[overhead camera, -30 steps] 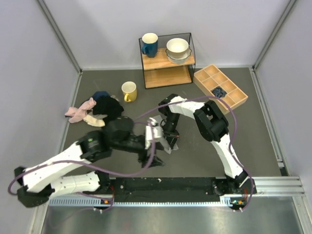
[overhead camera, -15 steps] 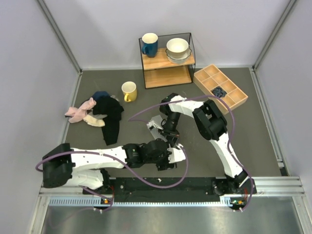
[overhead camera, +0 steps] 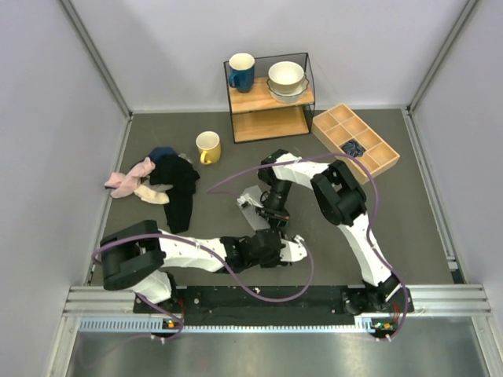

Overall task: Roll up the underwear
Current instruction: Roll the underwear to the center of the board.

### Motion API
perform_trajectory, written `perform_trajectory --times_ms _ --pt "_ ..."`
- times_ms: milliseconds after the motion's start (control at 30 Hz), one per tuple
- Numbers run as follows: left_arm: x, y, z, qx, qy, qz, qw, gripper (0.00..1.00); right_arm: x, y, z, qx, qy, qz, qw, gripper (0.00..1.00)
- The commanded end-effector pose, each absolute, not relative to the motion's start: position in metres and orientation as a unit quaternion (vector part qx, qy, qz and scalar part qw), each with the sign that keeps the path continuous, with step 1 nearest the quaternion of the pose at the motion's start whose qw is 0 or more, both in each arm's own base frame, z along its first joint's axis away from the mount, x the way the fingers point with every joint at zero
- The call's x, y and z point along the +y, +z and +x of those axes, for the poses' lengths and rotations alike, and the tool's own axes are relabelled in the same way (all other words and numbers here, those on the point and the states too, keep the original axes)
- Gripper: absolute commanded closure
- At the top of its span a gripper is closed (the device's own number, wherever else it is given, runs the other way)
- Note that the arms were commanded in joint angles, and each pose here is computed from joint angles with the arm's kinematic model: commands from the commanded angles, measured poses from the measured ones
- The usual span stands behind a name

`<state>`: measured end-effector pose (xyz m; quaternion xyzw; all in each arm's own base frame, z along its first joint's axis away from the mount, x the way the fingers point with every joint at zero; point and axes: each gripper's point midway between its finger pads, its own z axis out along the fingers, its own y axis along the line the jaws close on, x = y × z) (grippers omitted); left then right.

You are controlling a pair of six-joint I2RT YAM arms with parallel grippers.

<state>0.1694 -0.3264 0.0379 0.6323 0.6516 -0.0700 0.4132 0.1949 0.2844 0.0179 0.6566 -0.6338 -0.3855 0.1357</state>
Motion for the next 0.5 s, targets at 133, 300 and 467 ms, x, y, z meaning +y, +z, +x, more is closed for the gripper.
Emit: perform_trajectory --times_ms 133,300,467 --pt "-0.335 0.039 0.186 0.648 -0.040 0.628 0.429 0.37 0.263 0.013 0.192 -0.634 -0.373 0.651 0.185 0.96" --pt "-0.332 0.035 0.189 0.662 -0.028 0.622 0.417 0.42 0.260 0.015 0.196 -0.639 -0.375 0.647 0.180 0.96" --pt "-0.334 0.034 0.192 0.672 -0.022 0.616 0.410 0.60 0.259 0.018 0.196 -0.640 -0.380 0.644 0.175 0.96"
